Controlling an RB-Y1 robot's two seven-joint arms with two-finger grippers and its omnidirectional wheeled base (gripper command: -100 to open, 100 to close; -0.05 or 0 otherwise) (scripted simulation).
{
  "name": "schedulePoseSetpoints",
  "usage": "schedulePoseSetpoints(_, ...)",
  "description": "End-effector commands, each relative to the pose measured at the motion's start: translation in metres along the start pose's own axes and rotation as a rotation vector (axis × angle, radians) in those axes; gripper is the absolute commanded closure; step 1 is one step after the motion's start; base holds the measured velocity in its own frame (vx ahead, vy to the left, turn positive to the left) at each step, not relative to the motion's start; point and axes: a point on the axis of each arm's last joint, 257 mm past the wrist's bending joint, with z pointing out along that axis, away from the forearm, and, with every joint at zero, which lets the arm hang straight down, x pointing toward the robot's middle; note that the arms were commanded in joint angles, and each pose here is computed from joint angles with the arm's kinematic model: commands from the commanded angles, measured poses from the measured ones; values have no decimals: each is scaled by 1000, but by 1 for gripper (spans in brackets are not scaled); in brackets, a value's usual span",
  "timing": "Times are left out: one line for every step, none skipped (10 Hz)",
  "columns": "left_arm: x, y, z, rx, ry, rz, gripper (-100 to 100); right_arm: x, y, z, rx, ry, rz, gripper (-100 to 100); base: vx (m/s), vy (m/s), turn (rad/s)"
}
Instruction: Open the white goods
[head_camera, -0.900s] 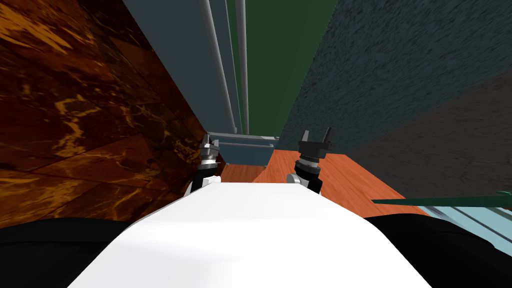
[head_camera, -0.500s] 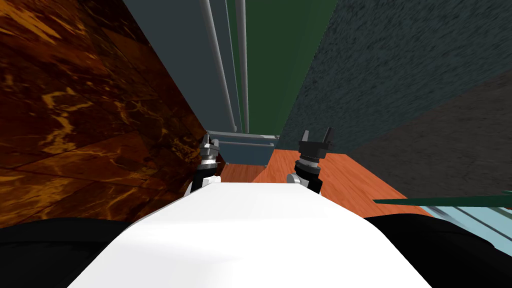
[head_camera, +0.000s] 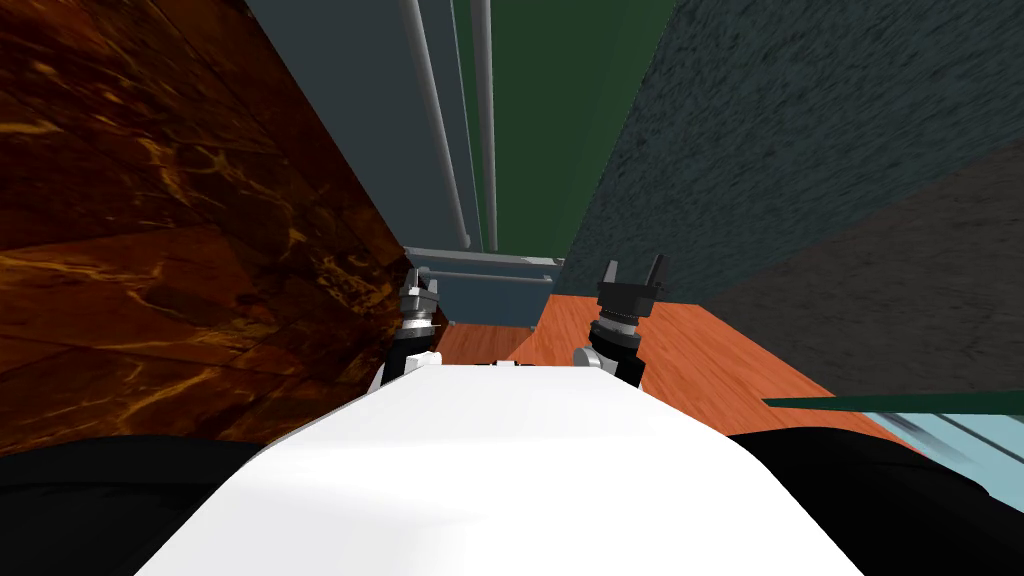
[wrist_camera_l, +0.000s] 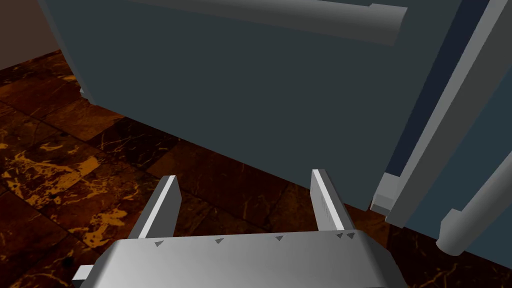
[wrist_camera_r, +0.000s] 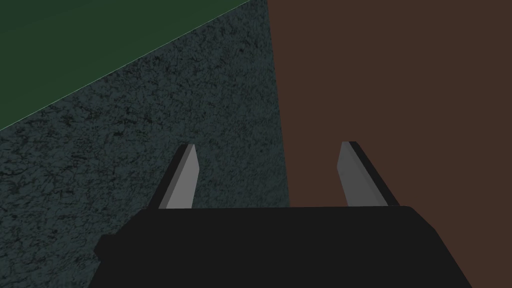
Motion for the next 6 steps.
schedulePoseSetpoints(2, 6, -2, -9, 35, 22, -100, 0, 0, 0, 0, 0, 0, 0, 22, -12, -22)
schedulePoseSetpoints(3, 9, -3, -12, 48, 29, -100, 0, 0, 0, 0, 0, 0, 0, 39, -22, -23)
schedulePoseSetpoints(4, 17, -7, -18, 66, 39, -100, 0, 0, 0, 1, 0, 0, 0, 72, -40, -40)
schedulePoseSetpoints(3, 22, -9, -20, 72, 42, -100, 0, 0, 0, 1, 0, 0, 0, 90, -50, -30)
schedulePoseSetpoints(3, 27, -11, -22, 78, 45, -100, 0, 0, 0, 1, 0, 0, 0, 89, -47, -28)
schedulePoseSetpoints(3, 32, -14, -24, 83, 47, -100, 0, 0, 0, 1, 0, 0, 0, 76, -34, -35)
